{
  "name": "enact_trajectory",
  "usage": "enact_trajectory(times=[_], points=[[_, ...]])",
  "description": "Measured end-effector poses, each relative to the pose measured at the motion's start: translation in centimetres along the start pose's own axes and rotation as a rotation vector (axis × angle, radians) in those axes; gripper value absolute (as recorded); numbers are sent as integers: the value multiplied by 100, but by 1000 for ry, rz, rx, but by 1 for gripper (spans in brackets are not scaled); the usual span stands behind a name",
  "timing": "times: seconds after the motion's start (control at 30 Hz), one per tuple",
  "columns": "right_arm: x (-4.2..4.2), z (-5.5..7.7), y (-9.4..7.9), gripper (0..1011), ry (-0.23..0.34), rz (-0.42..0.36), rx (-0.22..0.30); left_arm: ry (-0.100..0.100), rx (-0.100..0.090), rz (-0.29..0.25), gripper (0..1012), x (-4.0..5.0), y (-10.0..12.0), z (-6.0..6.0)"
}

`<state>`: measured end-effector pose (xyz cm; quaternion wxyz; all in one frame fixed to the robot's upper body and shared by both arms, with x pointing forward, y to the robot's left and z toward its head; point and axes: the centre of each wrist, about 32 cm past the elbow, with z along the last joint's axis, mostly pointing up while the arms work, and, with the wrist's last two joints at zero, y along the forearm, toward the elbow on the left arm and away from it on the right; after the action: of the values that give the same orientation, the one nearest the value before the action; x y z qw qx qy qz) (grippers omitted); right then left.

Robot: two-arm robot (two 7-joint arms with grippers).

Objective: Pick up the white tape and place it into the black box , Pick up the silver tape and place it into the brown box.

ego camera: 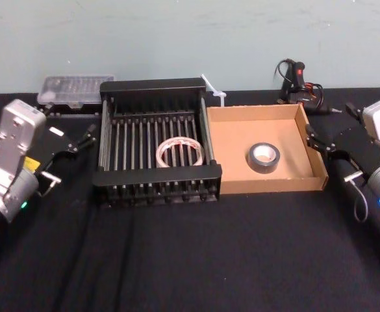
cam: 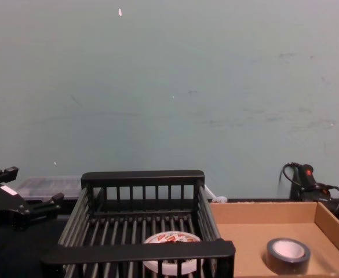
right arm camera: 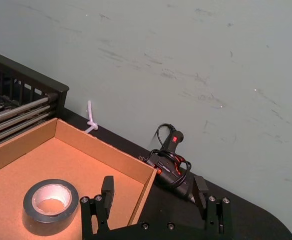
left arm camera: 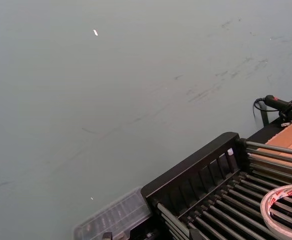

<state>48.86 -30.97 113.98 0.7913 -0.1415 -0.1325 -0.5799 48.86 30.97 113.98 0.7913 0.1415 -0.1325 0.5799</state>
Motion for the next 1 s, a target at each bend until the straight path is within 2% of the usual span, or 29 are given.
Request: enact_trajectory(times=[1.0], points=[[0,0,0,1002,0,0,0,0,0,0,1001,0,0,0]])
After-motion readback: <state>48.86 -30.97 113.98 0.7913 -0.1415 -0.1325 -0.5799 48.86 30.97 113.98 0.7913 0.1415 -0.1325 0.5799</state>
